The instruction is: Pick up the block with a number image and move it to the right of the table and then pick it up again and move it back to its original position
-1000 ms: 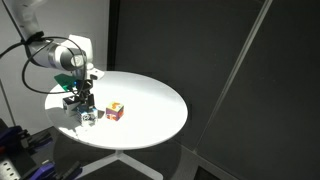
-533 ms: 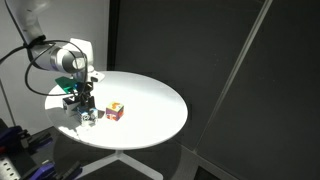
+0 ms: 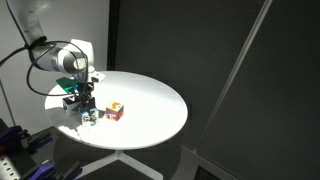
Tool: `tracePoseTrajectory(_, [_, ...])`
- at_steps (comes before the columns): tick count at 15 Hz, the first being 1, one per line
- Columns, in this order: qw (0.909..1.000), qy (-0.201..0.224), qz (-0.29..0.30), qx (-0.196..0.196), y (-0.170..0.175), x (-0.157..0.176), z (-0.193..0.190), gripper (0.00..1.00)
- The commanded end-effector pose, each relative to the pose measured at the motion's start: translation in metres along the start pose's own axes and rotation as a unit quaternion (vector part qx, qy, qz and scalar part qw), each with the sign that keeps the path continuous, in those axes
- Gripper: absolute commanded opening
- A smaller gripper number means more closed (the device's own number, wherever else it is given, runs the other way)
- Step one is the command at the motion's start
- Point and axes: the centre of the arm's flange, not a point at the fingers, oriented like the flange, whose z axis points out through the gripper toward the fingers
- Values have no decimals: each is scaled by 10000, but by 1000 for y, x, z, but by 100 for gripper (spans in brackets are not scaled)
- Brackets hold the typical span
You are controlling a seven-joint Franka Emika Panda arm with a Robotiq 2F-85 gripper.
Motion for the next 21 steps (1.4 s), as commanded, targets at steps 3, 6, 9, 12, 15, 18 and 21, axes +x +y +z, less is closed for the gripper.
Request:
tracePoseTrajectory(3, [10000, 75, 11, -54, 1, 0, -4, 38])
tracePoseTrajectory(6, [10000, 22, -56, -71, 4, -3, -13, 19])
tracePoseTrajectory(9, [9996, -83, -161, -199, 8, -8, -22, 3])
tracePoseTrajectory(12, [9988, -209, -310, -307, 14, -14, -33, 3])
tracePoseTrajectory(15, [9975, -239, -524, -409, 20, -19, -50, 4])
tracePoseTrajectory(18, [9940, -214, -935, -522, 27, -22, -62, 4])
tracePoseTrajectory(21, [9892, -224, -1325, -586, 34, -21, -70, 4])
